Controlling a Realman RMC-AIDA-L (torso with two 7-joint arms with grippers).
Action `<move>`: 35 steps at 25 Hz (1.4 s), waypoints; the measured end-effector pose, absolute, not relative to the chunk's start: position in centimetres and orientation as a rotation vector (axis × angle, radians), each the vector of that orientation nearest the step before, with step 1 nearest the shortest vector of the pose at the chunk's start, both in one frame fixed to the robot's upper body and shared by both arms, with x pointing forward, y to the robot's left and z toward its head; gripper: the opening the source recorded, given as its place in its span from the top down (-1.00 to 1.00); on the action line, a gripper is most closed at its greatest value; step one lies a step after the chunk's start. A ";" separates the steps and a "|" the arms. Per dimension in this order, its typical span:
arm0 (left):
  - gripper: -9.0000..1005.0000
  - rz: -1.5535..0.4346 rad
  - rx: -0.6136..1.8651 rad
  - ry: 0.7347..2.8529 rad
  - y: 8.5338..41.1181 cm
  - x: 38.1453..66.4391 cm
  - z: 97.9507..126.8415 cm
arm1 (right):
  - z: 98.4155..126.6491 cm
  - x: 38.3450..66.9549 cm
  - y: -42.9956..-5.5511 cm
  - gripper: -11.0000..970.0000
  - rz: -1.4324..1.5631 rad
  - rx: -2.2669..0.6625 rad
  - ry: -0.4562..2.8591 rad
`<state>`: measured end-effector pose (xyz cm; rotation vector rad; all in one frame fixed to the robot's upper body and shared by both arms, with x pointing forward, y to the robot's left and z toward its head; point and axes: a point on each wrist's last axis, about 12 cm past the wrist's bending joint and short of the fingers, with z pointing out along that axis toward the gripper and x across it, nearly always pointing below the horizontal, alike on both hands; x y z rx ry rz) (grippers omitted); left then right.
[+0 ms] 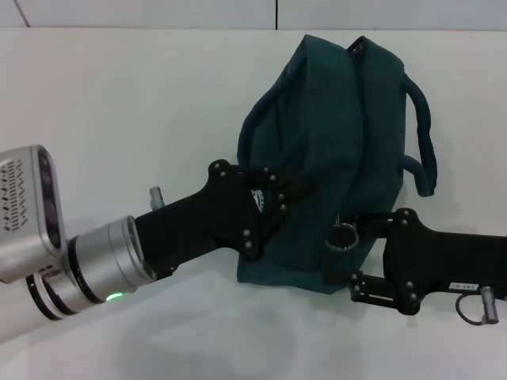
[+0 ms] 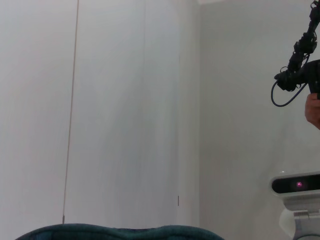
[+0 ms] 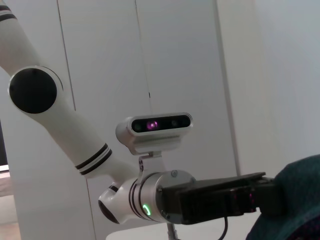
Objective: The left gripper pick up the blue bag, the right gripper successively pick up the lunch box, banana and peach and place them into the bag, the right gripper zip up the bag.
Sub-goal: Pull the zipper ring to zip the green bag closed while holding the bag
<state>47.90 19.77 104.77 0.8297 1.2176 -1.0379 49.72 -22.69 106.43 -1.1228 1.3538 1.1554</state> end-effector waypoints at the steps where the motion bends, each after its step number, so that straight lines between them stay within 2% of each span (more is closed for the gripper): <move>1: 0.89 -1.038 0.829 1.219 19.8 47.9 104.8 | 106.4 49.7 -22.7 -0.03 1.157 -1.122 1.353; 17: 0.89 -1.040 0.830 1.225 19.9 47.6 104.6 | 106.6 49.1 -23.8 -0.01 1.202 -1.095 1.368; 35: 0.88 -1.037 0.820 1.230 20.0 47.5 104.5 | 106.4 49.0 -23.7 0.64 1.137 -1.143 1.320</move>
